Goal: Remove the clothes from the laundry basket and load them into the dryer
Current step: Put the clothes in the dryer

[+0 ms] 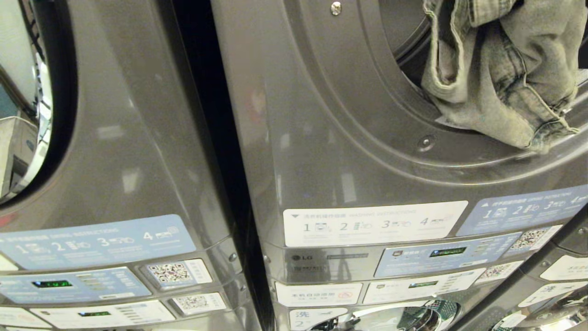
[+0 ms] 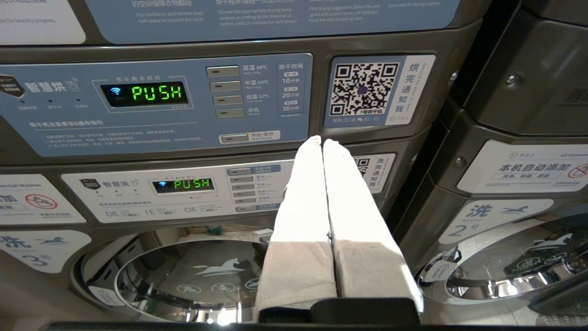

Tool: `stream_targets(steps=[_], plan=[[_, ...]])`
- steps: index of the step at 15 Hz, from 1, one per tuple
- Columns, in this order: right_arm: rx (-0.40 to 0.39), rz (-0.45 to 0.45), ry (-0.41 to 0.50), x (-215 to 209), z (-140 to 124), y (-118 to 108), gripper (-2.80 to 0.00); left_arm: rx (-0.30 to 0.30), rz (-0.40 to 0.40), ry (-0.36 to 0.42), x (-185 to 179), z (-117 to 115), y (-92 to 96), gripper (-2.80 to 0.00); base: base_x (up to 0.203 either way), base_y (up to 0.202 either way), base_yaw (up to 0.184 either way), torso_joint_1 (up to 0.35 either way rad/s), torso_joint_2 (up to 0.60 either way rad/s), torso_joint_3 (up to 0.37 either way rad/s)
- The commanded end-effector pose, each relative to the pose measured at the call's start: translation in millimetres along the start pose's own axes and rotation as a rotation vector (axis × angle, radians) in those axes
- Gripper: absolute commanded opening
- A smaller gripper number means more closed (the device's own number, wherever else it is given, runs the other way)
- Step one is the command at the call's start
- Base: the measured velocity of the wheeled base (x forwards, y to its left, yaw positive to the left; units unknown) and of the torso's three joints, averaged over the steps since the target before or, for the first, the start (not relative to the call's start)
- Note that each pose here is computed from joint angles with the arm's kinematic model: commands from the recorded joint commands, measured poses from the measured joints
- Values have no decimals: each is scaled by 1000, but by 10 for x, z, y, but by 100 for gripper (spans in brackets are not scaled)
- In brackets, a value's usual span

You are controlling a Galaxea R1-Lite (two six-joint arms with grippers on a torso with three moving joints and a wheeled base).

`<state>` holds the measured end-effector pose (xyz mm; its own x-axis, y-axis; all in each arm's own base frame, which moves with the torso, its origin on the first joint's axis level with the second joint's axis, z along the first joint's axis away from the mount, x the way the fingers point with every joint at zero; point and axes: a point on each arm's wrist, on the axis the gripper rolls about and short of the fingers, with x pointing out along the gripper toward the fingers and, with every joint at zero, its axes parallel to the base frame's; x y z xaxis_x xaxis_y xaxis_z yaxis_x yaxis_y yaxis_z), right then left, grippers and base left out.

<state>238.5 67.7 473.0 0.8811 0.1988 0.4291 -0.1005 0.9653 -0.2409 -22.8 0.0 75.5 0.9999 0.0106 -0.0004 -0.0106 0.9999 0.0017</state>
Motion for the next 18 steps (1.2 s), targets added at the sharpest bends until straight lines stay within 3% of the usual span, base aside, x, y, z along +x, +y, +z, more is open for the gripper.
stream_targets(steps=[1,7,10,13,18], plan=[[-45,-37,-64,45,40,48,-280,0,1,0,0,0,0,-280,0,0,0,0,0,0],[-57,-130,-164,-323,466,-126,-280,0,2,0,0,0,0,-280,0,0,0,0,0,0],[-59,-144,-155,-303,444,-124,-280,0,2,0,0,0,0,-280,0,0,0,0,0,0],[-51,-183,-221,-346,536,-157,-280,0,1,1,1,0,0,-280,0,0,0,0,0,0],[-53,-145,-202,-280,466,-110,-280,0,2,1,1,0,0,-280,0,0,0,0,0,0]])
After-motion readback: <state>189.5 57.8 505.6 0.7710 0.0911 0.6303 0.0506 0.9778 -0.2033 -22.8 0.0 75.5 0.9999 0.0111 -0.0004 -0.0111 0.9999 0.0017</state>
